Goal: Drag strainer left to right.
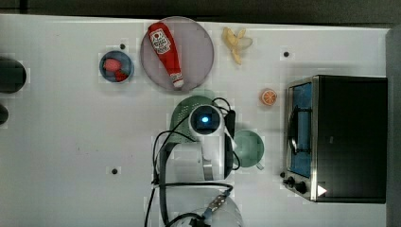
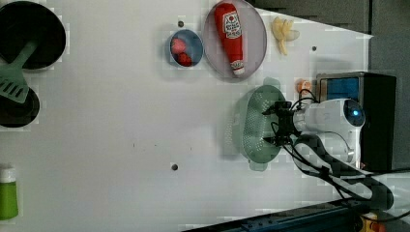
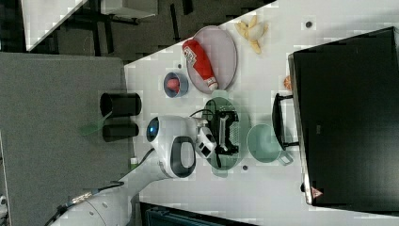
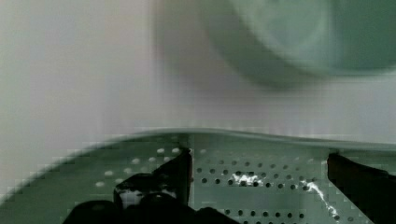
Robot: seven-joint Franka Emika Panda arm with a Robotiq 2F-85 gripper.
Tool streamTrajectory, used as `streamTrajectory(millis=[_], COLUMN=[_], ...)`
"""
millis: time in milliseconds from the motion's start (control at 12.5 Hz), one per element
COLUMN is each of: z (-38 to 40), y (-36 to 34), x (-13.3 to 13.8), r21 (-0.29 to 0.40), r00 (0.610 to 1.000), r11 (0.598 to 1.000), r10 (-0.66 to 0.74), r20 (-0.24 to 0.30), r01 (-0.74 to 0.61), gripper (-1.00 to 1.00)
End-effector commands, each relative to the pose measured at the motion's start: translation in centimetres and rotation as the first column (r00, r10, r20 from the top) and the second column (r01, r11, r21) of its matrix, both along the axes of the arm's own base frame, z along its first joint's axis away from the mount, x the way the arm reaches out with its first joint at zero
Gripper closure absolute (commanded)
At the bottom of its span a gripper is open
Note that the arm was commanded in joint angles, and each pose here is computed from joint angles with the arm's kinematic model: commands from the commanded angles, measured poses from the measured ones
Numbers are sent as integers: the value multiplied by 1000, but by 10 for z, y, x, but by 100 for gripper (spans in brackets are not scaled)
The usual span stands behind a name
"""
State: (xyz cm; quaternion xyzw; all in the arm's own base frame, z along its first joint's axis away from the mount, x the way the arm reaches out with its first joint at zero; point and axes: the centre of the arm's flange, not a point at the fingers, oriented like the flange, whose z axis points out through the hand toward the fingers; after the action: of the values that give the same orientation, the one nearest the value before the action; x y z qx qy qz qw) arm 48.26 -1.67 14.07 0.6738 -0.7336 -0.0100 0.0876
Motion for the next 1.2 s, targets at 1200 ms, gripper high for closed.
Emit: streamTrajectory(millis=[1200], z=[281], y=[16], x=[18], r21=[35], r00=[849], r11=[852], r10=[515], r20=[117], r01=[-522], gripper=[-100])
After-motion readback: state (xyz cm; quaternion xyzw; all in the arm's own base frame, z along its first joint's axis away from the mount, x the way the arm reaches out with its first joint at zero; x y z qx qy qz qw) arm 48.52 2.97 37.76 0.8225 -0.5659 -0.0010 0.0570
